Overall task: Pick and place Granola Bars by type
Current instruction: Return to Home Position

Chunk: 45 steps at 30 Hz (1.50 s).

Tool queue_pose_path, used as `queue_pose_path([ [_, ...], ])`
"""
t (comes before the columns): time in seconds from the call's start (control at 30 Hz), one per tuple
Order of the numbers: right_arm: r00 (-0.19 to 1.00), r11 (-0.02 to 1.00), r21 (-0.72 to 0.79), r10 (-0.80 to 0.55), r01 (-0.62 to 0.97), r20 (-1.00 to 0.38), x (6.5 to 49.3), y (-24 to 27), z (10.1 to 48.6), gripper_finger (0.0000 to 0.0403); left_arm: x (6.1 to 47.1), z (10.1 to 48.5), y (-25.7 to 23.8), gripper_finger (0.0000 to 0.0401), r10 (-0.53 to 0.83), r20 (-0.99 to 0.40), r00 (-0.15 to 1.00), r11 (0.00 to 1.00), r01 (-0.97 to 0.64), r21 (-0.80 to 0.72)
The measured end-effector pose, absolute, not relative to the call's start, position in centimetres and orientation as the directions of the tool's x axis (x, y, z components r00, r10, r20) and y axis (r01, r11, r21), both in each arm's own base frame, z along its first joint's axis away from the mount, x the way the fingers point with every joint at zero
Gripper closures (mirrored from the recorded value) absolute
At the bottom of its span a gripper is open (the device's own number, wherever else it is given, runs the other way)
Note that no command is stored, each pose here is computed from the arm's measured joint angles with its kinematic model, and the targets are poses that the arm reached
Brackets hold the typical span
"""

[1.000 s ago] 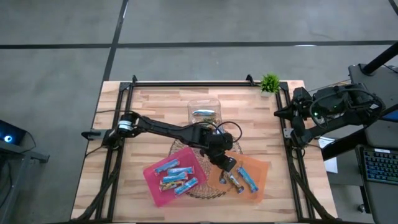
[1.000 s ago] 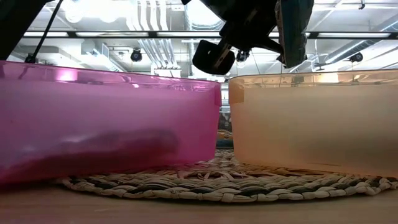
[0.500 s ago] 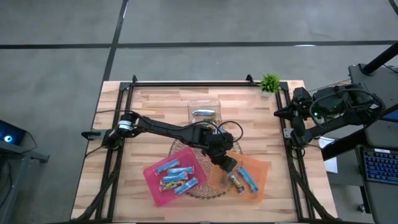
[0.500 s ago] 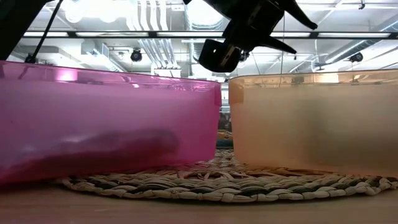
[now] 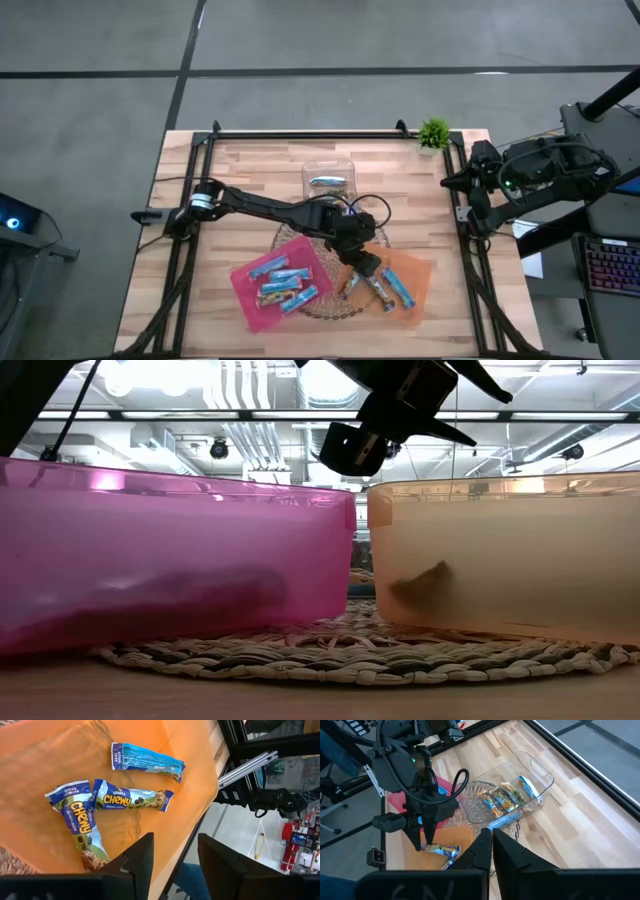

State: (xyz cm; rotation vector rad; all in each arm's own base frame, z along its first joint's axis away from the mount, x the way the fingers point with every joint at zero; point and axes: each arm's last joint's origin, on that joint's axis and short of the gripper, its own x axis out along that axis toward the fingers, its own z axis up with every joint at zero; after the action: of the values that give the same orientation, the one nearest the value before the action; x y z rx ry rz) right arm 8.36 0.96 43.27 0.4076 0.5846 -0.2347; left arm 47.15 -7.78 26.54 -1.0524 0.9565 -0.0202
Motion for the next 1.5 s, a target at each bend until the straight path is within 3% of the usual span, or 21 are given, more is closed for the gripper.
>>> queue_pose_path([
  [0.13, 0.811, 0.898, 0.300, -0.099, 0.323, -0.577, 8.4, 1.0, 43.3, 0.0394, 47.1, 26.6, -7.8, 0.0287, -0.441, -0.654, 0.614, 0.537, -0.404, -0.741],
  [0.3, 0.811, 0.898, 0.300, -0.099, 0.323, -0.577, 8.4, 1.0, 43.3, 0.0394, 47.0, 27.0, -7.8, 0.0376, -0.443, -0.647, 0.621, 0.563, -0.368, -0.740],
  [0.37, 0.811, 0.897, 0.300, -0.099, 0.323, -0.577, 8.4, 1.0, 43.3, 0.0394, 47.0, 27.2, -7.8, 0.0392, -0.444, -0.643, 0.624, 0.569, -0.358, -0.740],
  [0.63, 0.811, 0.898, 0.301, -0.098, 0.323, -0.577, 8.4, 1.0, 43.3, 0.0394, 46.9, 27.3, -7.6, 0.0396, -0.442, -0.642, 0.626, 0.534, -0.391, -0.749],
  [0.8, 0.811, 0.900, 0.296, -0.098, 0.320, -0.577, 8.4, 1.0, 43.3, 0.0394, 46.9, 27.2, -7.2, 0.0396, -0.458, -0.647, 0.610, 0.617, -0.306, -0.725],
  [0.87, 0.812, 0.910, 0.267, -0.114, 0.317, -0.573, 8.4, 0.9, 43.3, 0.0394, 46.4, 27.5, -6.8, 0.0396, -0.527, -0.637, 0.562, 0.592, -0.295, -0.750],
  [0.93, 0.818, 0.912, 0.244, -0.146, 0.329, -0.556, 8.5, 0.8, 43.4, 0.0394, 46.0, 28.2, -6.5, 0.0396, -0.617, -0.592, 0.518, 0.586, -0.200, -0.785],
  [1.03, 0.838, 0.923, 0.229, -0.150, 0.309, -0.524, 8.7, 0.9, 43.7, 0.0394, 44.6, 30.8, -6.4, 0.0396, -0.630, -0.566, 0.533, 0.644, -0.048, -0.763],
  [1.27, 0.942, 0.967, 0.157, -0.147, 0.201, -0.301, 9.7, 1.0, 45.9, 0.0394, 38.5, 39.9, -6.2, 0.0396, -0.271, -0.535, 0.800, 0.920, 0.052, -0.388],
  [1.37, 0.964, 0.979, 0.112, -0.145, 0.173, -0.224, 10.3, 1.1, 46.5, 0.0394, 35.0, 43.3, -5.5, 0.0396, -0.189, -0.448, 0.874, 0.964, 0.078, -0.254],
  [1.5, 0.965, 0.983, 0.078, -0.144, 0.165, -0.220, 10.5, 1.2, 45.5, 0.0394, 29.8, 45.3, -4.2, 0.0396, -0.086, -0.378, 0.922, 0.989, 0.034, -0.141],
])
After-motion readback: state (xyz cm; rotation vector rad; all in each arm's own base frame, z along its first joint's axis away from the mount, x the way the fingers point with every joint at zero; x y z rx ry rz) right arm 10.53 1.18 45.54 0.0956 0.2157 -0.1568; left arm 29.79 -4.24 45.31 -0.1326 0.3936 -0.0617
